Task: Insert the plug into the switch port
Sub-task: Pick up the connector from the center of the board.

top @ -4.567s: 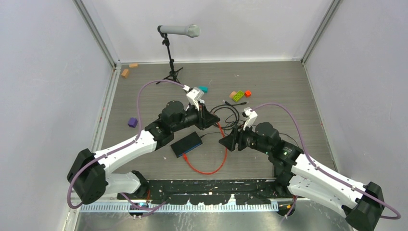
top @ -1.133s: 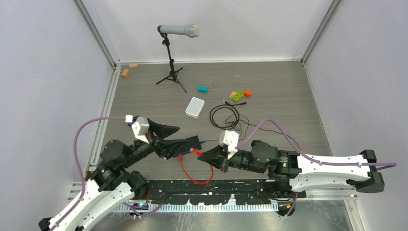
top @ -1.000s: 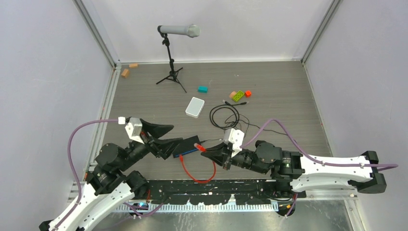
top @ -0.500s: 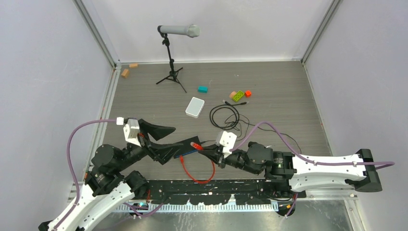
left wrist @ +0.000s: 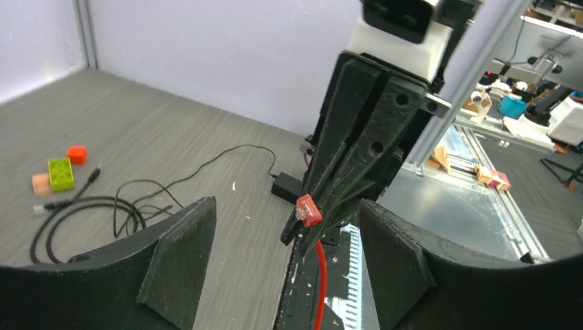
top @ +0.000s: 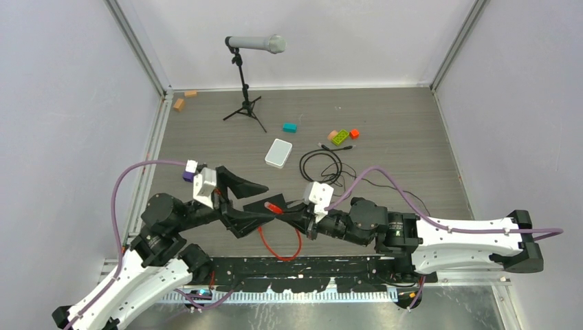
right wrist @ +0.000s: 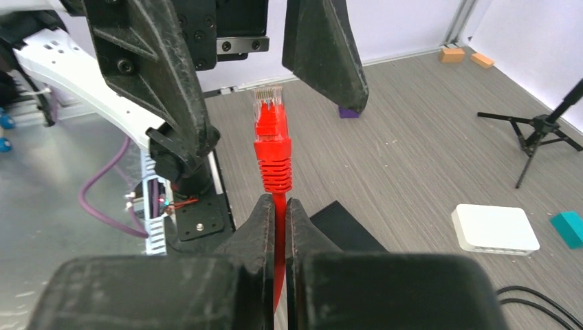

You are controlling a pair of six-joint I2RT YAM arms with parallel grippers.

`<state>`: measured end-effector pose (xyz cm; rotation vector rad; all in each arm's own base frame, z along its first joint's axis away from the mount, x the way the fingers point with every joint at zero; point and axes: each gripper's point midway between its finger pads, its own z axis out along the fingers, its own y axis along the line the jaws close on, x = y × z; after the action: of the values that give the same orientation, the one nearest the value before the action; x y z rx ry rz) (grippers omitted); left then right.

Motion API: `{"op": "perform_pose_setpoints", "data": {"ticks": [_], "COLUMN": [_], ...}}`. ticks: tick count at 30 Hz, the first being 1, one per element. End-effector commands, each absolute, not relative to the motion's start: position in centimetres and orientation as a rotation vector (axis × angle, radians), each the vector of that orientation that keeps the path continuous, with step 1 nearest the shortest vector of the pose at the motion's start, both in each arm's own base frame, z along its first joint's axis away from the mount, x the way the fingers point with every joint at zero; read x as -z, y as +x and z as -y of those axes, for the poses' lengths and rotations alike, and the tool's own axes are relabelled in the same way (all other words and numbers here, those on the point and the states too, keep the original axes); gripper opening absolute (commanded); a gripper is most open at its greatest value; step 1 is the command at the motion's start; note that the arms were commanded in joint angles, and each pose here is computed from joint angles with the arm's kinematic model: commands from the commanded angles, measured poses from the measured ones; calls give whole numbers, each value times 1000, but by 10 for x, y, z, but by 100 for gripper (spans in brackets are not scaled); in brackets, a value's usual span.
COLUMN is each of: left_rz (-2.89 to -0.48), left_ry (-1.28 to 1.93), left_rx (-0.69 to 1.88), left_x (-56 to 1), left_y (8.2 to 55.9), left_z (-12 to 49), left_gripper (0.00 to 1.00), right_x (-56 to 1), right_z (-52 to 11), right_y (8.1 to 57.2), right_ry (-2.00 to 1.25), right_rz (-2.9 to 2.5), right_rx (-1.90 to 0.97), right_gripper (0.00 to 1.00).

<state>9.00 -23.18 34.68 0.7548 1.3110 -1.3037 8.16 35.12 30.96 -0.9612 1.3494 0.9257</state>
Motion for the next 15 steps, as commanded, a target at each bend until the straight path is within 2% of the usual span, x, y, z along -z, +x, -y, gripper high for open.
{"op": "perform_pose_setpoints", "data": {"ticks": [1, 11, 15], "left_rz": [-1025, -825, -791], "left_ry": [886, 1196, 1246], "left_rx": [1243, 1273, 1275], "left_x": [-382, -370, -373], "left_y": [68, 35, 33], "left_z": [223, 234, 237], "left_gripper": [77, 78, 70], "right_x": [-344, -356, -357], "right_z": [-355, -357, -356], "right_y": [66, 47, 42], "right_ry": [-942, -985, -1004], "right_rz": [-1308, -1298, -1294], "right_rx": [-1058, -1166, -1189], "right_gripper": [0, 1, 0]}}
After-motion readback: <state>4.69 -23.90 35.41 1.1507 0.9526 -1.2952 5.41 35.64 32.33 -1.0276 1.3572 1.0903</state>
